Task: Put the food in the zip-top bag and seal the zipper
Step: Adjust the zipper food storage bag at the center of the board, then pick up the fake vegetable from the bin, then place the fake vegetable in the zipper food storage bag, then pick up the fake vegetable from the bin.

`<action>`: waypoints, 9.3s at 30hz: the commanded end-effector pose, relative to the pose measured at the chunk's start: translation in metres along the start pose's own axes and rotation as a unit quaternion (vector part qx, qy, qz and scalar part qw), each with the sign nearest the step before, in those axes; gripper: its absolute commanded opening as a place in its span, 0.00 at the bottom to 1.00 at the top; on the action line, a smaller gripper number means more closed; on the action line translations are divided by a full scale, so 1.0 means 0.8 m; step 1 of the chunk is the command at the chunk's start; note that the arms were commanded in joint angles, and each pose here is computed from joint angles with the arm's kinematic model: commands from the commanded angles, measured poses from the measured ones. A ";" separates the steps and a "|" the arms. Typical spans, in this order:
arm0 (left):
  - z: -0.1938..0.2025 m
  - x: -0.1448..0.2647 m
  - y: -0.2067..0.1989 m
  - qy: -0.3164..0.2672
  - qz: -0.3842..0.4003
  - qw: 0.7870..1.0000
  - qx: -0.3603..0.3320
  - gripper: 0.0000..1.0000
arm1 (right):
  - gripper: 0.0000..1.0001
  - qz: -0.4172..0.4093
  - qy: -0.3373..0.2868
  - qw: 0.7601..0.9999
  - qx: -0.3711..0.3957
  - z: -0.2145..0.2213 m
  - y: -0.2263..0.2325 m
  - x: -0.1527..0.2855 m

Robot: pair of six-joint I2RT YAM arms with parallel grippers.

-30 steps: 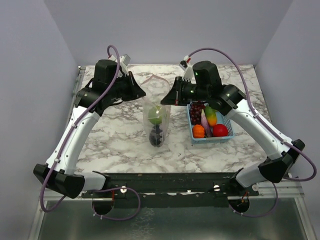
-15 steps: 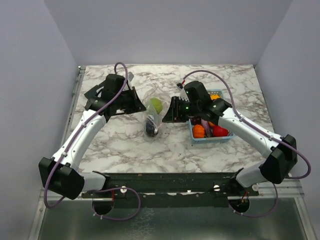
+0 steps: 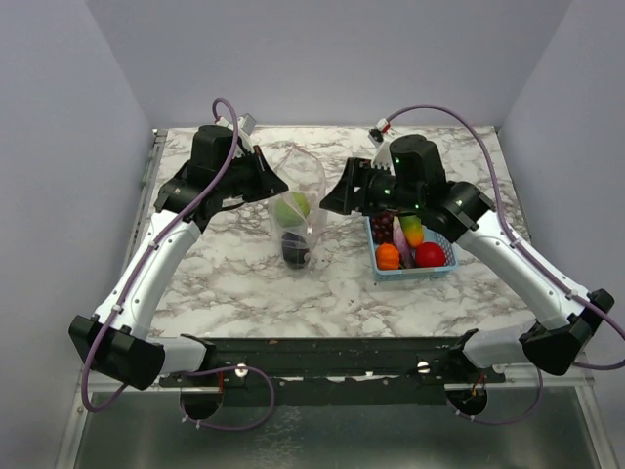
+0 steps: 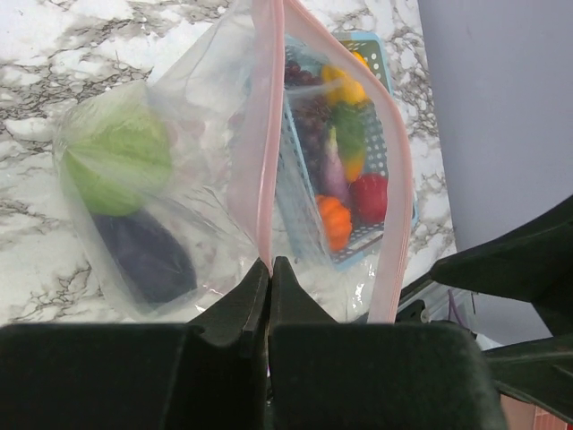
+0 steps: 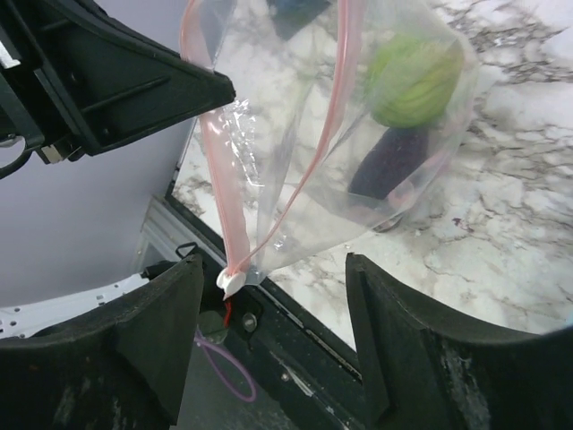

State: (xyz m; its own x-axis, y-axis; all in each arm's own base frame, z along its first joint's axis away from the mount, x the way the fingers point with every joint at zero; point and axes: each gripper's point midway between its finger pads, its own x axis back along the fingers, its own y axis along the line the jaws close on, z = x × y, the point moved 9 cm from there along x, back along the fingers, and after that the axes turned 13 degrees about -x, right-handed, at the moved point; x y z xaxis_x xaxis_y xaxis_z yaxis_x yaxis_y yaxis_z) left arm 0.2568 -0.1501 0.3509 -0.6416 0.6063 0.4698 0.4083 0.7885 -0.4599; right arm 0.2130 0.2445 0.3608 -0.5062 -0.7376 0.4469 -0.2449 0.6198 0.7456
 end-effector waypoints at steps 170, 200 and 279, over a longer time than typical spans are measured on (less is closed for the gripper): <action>0.015 0.015 -0.050 0.019 0.033 0.999 -0.020 0.00 | 0.75 0.077 0.007 0.981 0.176 0.013 0.048 0.009; 0.019 0.018 -0.051 0.019 0.032 0.999 -0.023 0.00 | 0.71 0.312 -0.169 0.925 0.136 0.007 -0.046 0.120; 0.026 0.020 -0.048 0.028 0.038 0.998 -0.037 0.00 | 0.09 0.423 -0.108 0.897 -0.064 -0.006 -0.260 0.070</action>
State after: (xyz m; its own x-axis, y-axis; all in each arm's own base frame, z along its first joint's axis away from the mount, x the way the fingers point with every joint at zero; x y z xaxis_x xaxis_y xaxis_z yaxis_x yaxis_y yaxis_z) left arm 0.2231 -0.1752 0.3574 -0.5685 0.6641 0.4856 0.4882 0.7474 -0.4505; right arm 0.2427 0.0677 0.2019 -0.5679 0.1647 0.8065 0.4663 0.8717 0.1503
